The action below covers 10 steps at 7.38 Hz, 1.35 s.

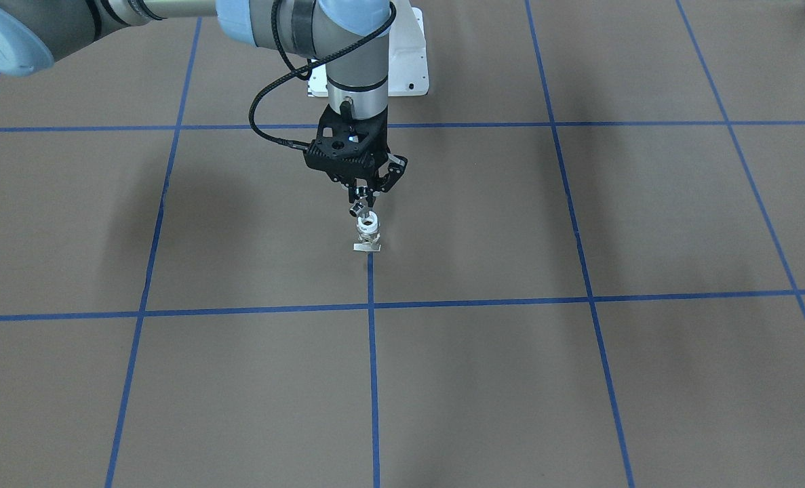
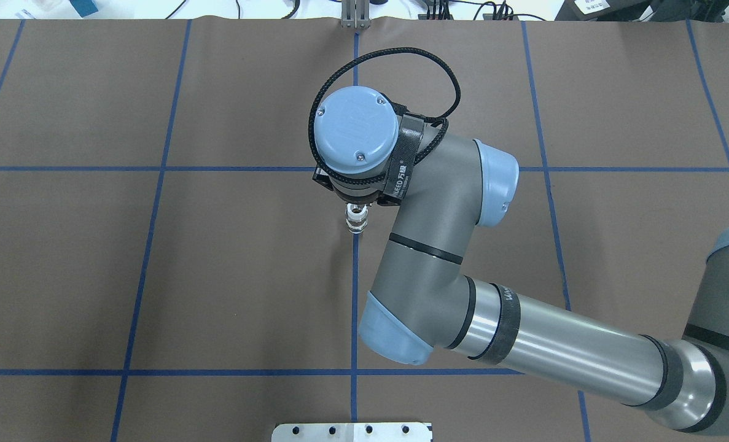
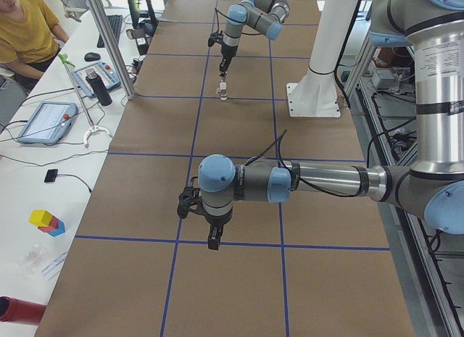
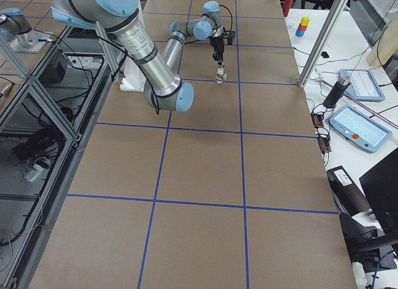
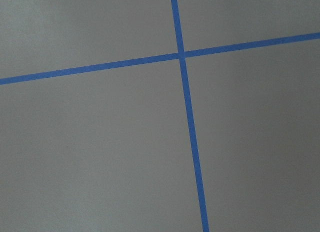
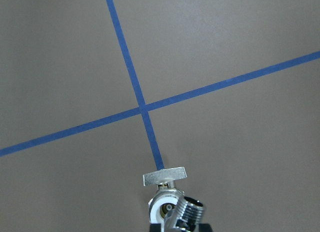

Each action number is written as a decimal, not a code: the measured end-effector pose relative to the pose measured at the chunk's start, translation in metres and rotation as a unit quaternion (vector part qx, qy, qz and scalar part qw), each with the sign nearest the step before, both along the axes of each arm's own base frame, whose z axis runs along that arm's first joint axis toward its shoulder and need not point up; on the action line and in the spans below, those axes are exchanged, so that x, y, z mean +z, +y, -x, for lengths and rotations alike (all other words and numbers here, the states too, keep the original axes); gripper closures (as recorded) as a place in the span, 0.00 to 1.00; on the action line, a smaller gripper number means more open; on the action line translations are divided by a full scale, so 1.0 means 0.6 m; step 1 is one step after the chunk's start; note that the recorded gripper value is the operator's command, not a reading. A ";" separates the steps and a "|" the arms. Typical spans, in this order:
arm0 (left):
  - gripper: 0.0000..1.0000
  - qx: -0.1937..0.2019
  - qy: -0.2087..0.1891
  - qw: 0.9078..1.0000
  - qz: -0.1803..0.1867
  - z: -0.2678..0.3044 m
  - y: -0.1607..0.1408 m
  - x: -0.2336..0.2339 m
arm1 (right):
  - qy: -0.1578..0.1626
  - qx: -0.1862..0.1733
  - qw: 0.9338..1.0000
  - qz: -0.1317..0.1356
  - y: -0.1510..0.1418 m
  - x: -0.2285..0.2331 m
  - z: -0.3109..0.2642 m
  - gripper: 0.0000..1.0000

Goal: Assemble PPR valve and pipe with both arms
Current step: 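Lower the chrome valve piece onto the white fitting with the right gripper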

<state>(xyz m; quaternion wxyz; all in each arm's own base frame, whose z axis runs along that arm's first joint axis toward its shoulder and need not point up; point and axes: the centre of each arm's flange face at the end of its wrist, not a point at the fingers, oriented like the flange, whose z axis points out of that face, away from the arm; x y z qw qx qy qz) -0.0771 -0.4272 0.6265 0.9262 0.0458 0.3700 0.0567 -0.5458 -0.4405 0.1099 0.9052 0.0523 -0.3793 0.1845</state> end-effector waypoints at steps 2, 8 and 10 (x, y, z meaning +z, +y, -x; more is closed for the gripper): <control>0.00 0.000 0.000 1.000 0.000 0.000 -0.001 0.000 | -0.002 0.001 1.000 -0.004 -0.001 -0.003 0.001 1.00; 0.00 0.000 0.000 1.000 0.000 0.000 -0.001 0.000 | 0.003 0.004 1.000 -0.015 -0.015 0.013 0.025 1.00; 0.00 0.000 0.000 1.000 0.000 0.000 -0.001 0.000 | 0.003 0.002 1.000 -0.015 -0.011 0.012 0.029 1.00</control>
